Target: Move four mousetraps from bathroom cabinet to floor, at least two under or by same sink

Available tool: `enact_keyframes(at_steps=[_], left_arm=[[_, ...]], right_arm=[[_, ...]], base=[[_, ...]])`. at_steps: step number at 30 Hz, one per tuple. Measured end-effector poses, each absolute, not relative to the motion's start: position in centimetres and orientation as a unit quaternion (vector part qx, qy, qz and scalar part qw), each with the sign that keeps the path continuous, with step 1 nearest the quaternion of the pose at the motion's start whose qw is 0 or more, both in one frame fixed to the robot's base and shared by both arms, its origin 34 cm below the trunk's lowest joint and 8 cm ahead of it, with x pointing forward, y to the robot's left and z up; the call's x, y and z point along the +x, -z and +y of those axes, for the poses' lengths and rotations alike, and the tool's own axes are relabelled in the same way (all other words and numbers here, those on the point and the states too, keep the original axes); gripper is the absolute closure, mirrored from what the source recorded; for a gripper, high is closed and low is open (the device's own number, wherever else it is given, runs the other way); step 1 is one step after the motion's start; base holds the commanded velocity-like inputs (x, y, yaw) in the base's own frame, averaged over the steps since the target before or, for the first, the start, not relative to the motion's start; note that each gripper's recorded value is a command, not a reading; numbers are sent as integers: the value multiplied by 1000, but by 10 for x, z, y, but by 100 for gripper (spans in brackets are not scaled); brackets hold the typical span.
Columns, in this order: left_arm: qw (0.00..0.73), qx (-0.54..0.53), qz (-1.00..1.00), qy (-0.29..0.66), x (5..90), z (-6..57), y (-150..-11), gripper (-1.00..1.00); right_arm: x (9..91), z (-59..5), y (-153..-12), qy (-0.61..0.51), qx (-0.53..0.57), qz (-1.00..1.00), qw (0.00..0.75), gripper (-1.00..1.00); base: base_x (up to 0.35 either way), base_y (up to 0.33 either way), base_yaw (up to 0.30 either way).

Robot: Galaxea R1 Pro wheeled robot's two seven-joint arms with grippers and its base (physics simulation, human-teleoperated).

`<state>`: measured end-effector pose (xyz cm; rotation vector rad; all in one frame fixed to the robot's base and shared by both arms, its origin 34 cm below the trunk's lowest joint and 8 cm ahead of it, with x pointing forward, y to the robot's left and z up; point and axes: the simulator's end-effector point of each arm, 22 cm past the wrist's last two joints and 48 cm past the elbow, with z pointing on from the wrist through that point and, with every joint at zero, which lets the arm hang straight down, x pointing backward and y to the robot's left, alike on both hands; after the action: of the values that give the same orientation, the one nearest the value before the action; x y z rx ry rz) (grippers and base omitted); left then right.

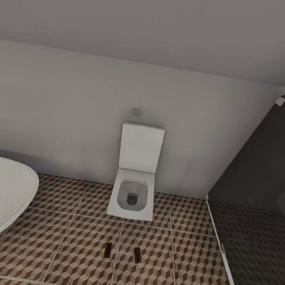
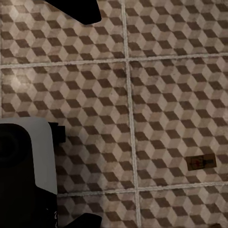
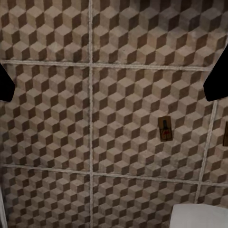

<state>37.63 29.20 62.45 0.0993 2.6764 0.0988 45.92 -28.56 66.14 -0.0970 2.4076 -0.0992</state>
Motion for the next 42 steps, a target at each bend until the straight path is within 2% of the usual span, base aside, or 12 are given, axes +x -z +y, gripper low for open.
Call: enact_keyframes(at_steps=[42], left_arm=[[262, 35, 964, -37, 401, 292, -643, -100]], right_arm=[[481, -286, -686, 40, -36, 920, 388, -100]], base=[[0, 0, 0]])
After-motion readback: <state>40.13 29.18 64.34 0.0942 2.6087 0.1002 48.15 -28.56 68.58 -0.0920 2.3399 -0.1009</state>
